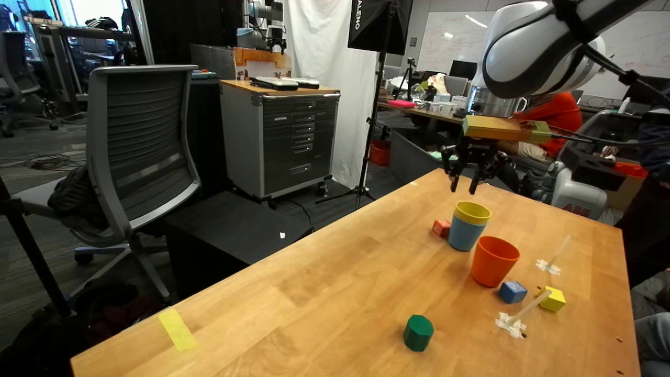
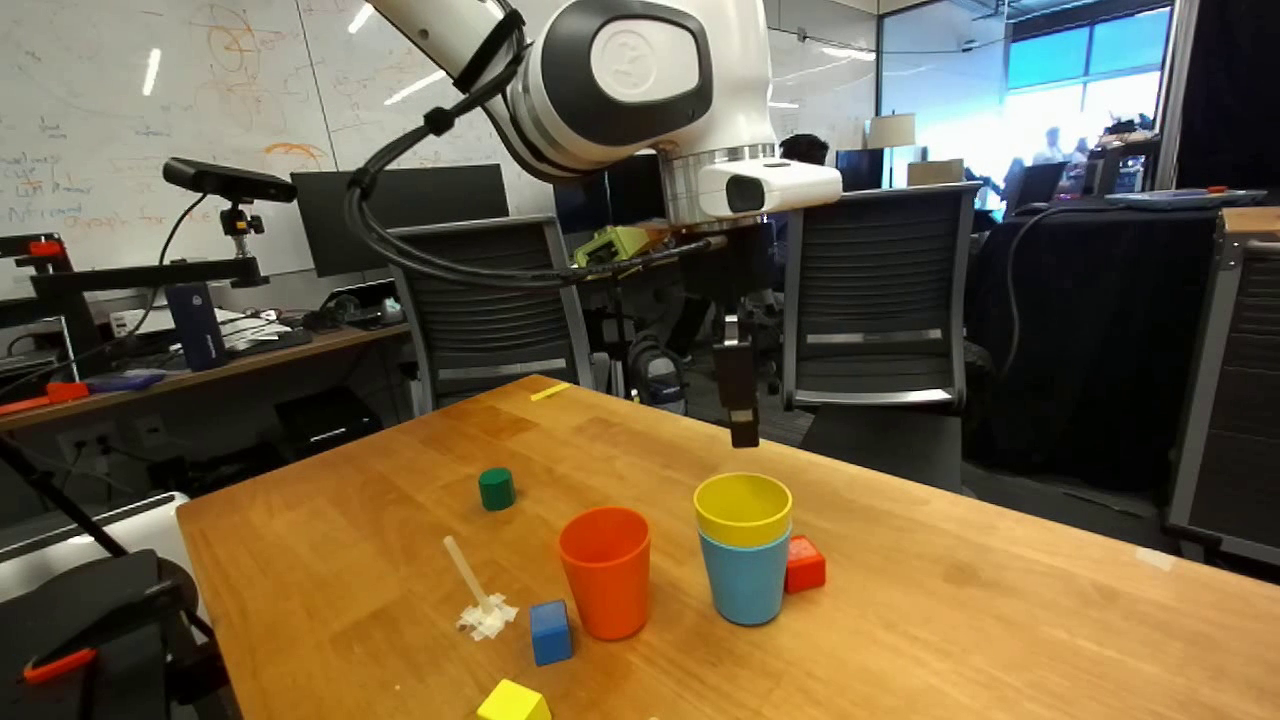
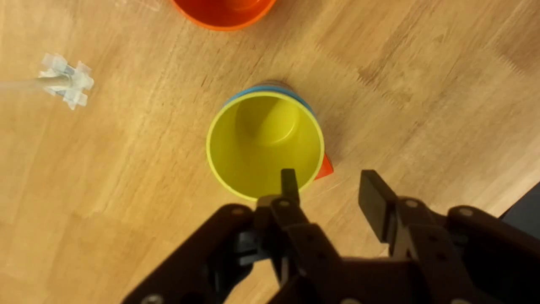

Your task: Stack the cups

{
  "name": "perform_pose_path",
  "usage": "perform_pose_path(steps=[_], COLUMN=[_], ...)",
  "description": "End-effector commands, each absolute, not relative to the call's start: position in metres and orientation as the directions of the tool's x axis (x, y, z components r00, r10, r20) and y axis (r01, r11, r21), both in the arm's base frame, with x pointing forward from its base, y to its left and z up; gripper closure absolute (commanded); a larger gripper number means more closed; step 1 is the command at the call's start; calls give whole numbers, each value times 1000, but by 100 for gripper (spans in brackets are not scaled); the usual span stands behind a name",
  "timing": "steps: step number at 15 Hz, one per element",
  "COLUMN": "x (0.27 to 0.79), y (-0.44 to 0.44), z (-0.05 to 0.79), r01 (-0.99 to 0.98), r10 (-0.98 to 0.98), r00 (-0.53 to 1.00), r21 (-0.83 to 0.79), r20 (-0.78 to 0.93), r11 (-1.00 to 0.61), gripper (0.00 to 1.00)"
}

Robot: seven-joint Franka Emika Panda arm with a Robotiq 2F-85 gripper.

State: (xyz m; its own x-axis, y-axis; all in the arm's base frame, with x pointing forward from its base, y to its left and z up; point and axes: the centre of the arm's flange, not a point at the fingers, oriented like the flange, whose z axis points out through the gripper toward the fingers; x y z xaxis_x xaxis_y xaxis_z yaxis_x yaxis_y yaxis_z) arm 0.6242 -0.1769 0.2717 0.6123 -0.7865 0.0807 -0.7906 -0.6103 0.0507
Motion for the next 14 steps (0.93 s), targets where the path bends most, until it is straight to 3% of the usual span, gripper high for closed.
perform_pose_path(steps=[1,4,5,12,13,14], x=[627,627,626,593,622,618], y=[-176,-175,-175,-166,-176,-175], z=[279,284,287,367,324,339], r01=[-797,-799,-801,-763,-782,-778], r10=[-792,-793,-795,-761,-776,-773], r00=[603,601,598,635,616,619], r21=[45,35,28,-42,-12,-25], r20=[98,101,103,137,135,142], r11=[-602,-601,-599,-645,-623,-628], gripper=[24,2,0,0,0,0])
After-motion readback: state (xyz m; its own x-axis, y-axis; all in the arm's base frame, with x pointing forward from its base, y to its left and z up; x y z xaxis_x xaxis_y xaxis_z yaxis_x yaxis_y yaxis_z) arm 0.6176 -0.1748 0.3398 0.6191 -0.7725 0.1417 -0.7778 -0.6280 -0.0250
